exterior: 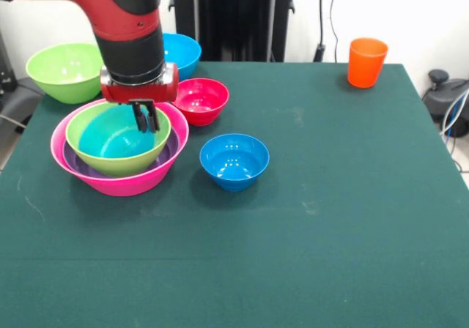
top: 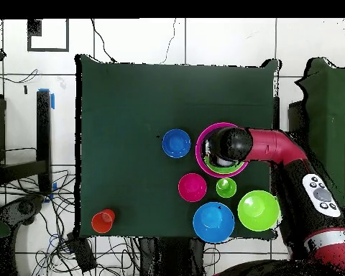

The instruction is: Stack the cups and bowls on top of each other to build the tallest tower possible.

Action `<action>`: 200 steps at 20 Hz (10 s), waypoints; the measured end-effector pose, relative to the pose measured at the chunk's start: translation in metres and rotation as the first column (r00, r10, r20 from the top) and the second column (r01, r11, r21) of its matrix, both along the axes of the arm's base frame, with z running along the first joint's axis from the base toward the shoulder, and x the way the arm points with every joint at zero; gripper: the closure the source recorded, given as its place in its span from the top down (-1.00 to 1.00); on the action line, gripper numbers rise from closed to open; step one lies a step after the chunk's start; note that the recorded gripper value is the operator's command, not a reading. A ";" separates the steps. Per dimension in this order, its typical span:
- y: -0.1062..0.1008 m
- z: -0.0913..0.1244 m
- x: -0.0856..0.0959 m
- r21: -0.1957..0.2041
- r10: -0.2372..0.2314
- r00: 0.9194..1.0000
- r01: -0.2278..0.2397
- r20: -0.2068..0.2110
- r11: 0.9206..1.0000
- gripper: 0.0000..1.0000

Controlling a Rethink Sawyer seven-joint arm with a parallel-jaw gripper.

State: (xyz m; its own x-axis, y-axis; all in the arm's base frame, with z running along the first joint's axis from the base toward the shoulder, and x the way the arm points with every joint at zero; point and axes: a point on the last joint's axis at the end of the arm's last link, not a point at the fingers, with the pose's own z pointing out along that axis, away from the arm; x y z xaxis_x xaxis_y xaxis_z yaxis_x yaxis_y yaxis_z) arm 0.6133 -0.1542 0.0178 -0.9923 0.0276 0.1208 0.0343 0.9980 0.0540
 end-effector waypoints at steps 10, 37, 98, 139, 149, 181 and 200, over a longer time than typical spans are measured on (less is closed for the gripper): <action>-0.011 -0.001 0.014 0.024 0.009 1.000 -0.009 0.026 1.000 1.00; -0.006 0.109 0.012 -0.083 0.059 0.997 -0.055 0.052 0.995 1.00; 0.044 0.143 -0.123 -0.066 0.073 0.987 -0.083 -0.143 0.994 1.00; 0.075 0.075 -0.167 0.018 0.141 0.969 -0.140 -0.203 0.990 1.00; 0.086 0.059 -0.174 0.029 0.147 0.970 -0.145 -0.191 0.989 1.00; 0.188 0.099 -0.164 -0.027 0.114 0.991 -0.116 -0.068 0.993 1.00; 0.256 0.080 -0.169 -0.009 -0.050 0.998 0.049 -0.030 0.999 1.00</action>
